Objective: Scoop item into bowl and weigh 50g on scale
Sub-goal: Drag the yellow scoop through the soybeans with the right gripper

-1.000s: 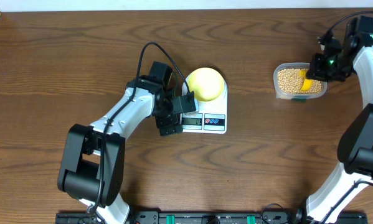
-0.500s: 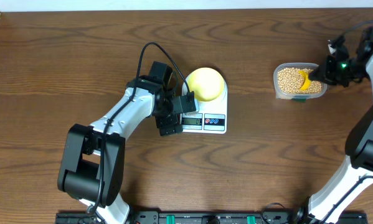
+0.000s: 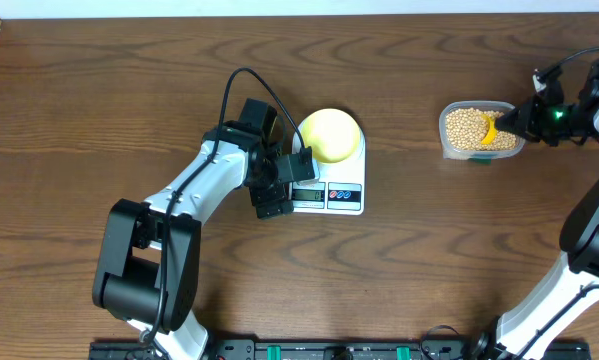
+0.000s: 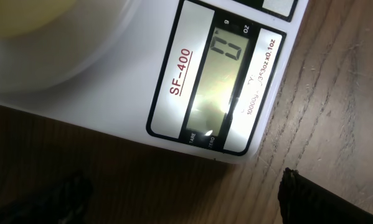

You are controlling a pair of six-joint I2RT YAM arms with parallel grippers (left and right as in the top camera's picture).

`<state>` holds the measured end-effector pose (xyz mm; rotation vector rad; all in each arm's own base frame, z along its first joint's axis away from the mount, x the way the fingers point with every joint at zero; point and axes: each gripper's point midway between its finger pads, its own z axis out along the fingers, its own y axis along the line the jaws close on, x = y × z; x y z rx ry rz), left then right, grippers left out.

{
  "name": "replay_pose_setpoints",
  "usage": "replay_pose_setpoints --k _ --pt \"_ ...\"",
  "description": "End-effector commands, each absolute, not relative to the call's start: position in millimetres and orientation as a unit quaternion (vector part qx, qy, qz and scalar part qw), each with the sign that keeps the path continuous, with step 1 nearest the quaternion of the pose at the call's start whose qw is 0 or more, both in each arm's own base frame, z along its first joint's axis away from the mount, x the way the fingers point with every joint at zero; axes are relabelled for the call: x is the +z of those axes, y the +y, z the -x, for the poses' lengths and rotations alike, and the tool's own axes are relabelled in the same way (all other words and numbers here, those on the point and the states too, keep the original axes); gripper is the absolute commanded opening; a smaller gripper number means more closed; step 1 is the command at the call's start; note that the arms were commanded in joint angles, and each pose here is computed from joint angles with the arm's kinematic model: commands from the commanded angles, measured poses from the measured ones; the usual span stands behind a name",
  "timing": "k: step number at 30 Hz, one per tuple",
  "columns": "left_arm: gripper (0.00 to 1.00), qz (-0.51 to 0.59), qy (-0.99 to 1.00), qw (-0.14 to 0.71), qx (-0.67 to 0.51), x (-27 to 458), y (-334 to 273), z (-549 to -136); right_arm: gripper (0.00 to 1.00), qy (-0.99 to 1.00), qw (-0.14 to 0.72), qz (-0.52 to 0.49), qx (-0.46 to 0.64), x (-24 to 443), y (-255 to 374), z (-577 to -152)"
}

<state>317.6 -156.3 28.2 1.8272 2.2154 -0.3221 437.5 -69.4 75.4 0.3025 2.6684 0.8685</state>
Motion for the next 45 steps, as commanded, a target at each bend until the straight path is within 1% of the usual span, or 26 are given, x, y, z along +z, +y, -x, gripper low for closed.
replay_pose_setpoints --k 1,9,24,29,35,41,45 --pt "0.98 -0.632 0.757 0.130 -0.105 32 -153 -317 0.01 0.938 0.119 -0.114 0.305 46 -63 -424" --pt "0.98 -0.632 0.757 0.130 -0.105 32 -153 -317 0.01 0.913 0.142 -0.130 0.360 60 -67 -427" --pt "0.98 -0.632 0.757 0.130 -0.105 32 -153 -317 0.01 0.865 0.149 -0.158 0.452 85 -54 -429" --pt "0.98 -0.632 0.757 0.130 -0.105 32 -153 -317 0.02 0.868 0.137 -0.174 0.444 81 -62 -423" --pt "0.98 -0.632 0.757 0.130 -0.105 32 -153 -317 0.01 0.904 0.099 -0.172 0.377 53 -61 -410" --pt "0.98 -0.632 0.757 0.130 -0.105 32 -153 -317 0.01 0.909 0.112 -0.147 0.373 46 -48 -417" --pt "0.98 -0.632 0.757 0.130 -0.105 32 -153 -317 0.01 0.907 0.126 -0.154 0.370 47 -50 -426"
